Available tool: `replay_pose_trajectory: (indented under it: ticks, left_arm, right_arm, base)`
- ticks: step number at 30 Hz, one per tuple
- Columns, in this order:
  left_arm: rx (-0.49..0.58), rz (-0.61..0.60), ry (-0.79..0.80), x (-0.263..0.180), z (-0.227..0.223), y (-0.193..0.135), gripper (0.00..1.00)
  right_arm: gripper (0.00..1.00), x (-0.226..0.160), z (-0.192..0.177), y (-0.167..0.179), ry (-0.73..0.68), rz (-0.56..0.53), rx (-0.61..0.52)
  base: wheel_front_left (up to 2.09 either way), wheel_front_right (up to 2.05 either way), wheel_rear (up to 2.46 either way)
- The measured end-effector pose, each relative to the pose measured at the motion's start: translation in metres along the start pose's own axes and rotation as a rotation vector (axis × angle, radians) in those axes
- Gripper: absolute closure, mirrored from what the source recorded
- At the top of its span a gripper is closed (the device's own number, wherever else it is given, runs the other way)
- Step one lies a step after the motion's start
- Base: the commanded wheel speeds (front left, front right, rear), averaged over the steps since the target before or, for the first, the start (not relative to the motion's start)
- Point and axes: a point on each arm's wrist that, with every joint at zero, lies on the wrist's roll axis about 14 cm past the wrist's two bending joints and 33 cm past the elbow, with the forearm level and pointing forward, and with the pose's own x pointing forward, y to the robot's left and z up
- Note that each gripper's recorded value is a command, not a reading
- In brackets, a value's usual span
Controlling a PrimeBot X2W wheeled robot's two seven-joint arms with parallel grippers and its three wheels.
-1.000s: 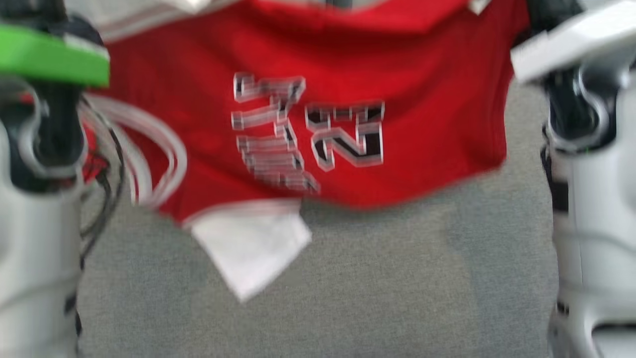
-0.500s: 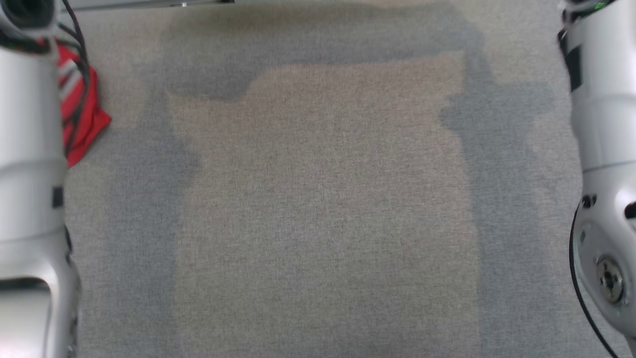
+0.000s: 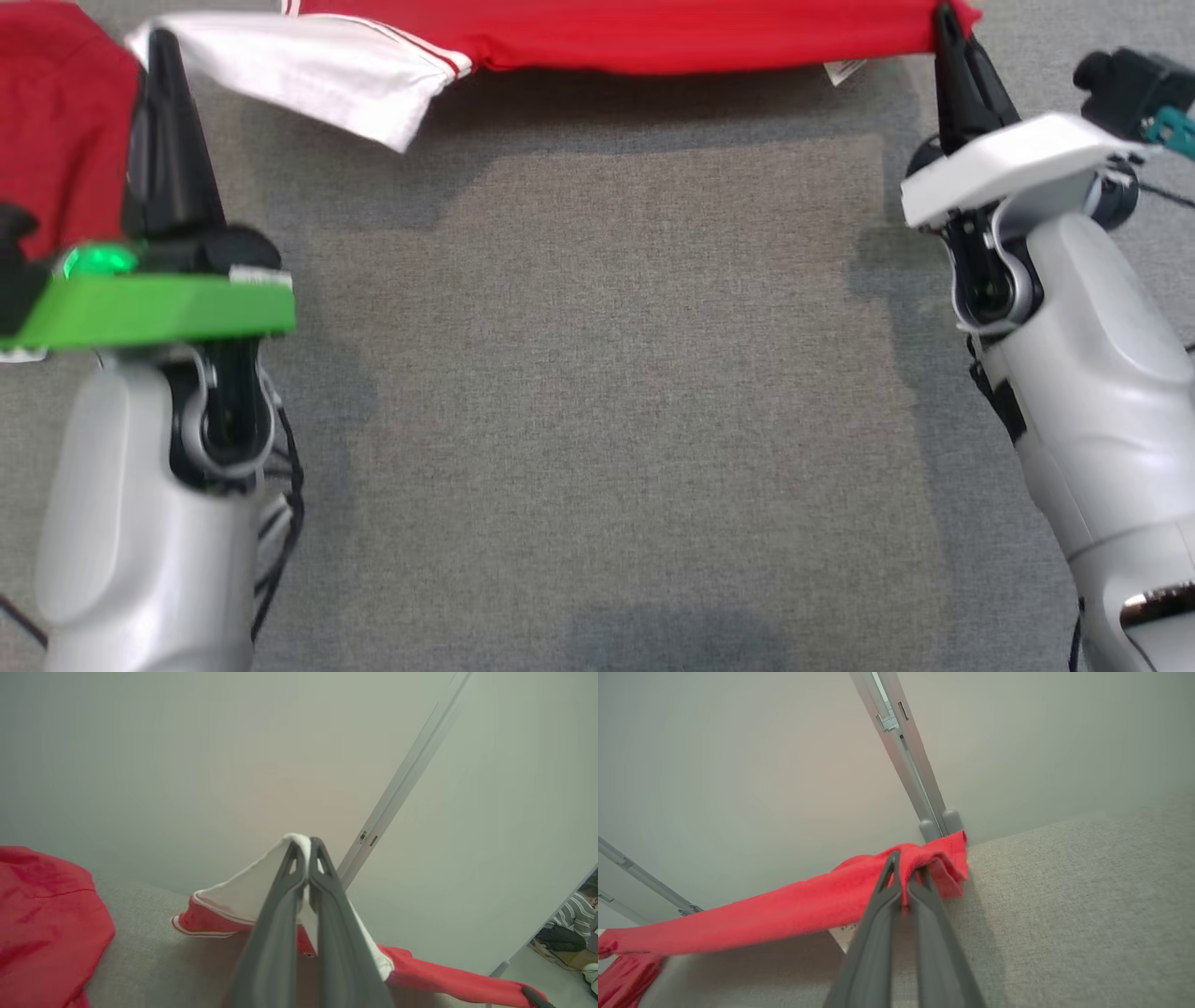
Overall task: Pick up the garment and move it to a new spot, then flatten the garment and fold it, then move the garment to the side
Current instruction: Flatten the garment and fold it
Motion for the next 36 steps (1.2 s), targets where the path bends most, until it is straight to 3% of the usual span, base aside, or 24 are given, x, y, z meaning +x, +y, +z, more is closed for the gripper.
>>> replay_pose_trajectory:
  ticks: [9,21,36]
  left_arm:
    - [-0.003,0.079,0.08,-0.074,-0.01,0.001,1.0]
    - [-0.042,0.325,0.251,-0.187,-0.042,0.023,1.0]
    - [-0.05,0.424,0.276,-0.265,-0.032,0.021,1.0]
  right_arm:
    - [1.0,-0.051,0.001,-0.014,-0.013,-0.021,0.034]
    - [1.0,-0.131,-0.022,-0.037,0.029,-0.124,-0.017]
    - [1.0,-0.207,-0.028,-0.014,0.036,-0.159,0.013]
  base:
    - [0.0,0.0,0.0]
    - [0.0,0.0,0.0]
    - [0.0,0.0,0.0]
